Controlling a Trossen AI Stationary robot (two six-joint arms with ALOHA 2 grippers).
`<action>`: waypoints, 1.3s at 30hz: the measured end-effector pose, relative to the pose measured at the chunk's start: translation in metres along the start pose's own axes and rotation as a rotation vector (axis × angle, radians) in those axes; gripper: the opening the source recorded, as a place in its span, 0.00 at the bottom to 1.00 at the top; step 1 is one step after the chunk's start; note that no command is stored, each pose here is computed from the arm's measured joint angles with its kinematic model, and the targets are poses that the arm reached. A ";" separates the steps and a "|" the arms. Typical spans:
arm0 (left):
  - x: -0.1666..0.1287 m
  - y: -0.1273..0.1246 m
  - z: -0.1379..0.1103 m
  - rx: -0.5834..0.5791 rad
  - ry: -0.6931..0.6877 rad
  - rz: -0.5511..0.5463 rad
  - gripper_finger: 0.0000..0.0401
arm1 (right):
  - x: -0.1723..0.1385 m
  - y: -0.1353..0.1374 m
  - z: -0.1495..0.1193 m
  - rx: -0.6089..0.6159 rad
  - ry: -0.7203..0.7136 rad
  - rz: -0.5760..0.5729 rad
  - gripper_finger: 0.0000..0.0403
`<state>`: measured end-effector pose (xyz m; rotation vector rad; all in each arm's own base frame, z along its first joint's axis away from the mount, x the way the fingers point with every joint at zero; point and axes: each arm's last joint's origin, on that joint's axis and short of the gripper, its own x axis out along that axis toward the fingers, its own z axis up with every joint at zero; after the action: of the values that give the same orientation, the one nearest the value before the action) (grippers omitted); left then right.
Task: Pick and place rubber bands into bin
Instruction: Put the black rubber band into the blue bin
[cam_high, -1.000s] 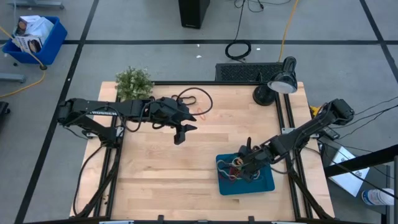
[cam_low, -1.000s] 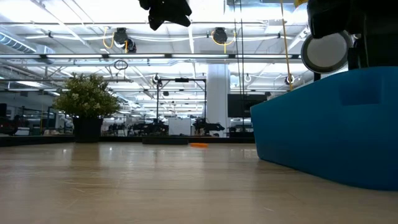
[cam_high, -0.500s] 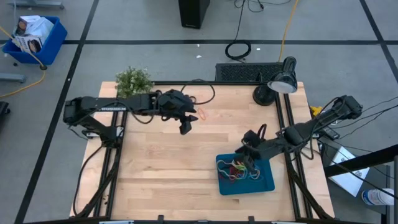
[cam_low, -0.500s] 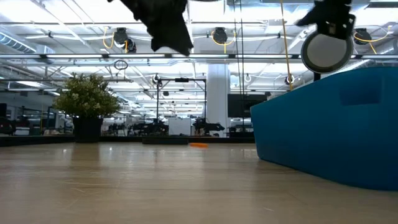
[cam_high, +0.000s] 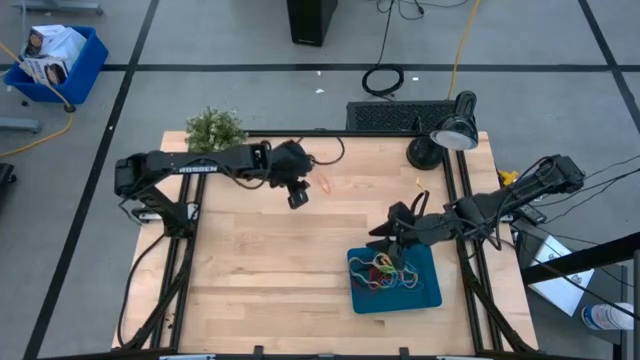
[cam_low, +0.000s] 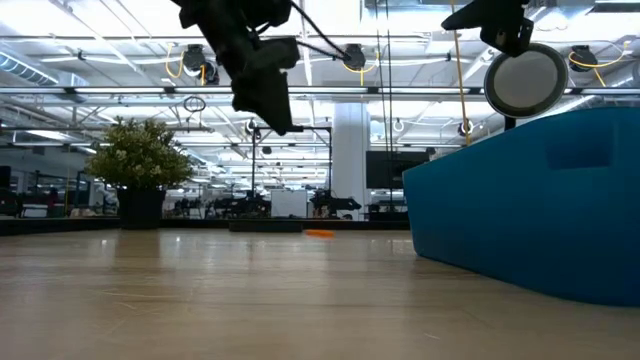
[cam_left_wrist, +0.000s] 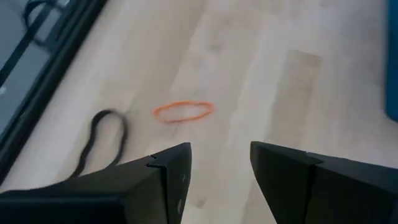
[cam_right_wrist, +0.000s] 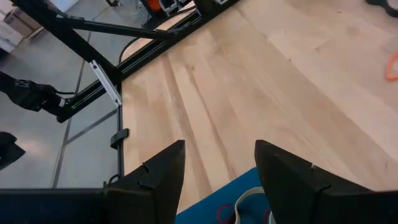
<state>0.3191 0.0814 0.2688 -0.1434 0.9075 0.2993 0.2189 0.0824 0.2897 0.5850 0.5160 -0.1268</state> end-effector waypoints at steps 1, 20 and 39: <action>0.000 0.003 -0.001 -0.022 0.007 0.012 0.43 | 0.000 -0.001 0.001 -0.003 -0.002 -0.003 0.47; 0.027 0.087 -0.015 -0.201 0.133 0.168 0.43 | 0.006 -0.017 0.015 0.023 -0.048 -0.070 0.47; 0.084 0.124 -0.044 -0.174 0.334 0.147 0.43 | 0.006 -0.017 0.019 0.039 -0.069 -0.065 0.47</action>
<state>0.2951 0.2042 0.1758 -0.2946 1.2252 0.5011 0.2278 0.0578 0.2915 0.5998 0.4664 -0.2180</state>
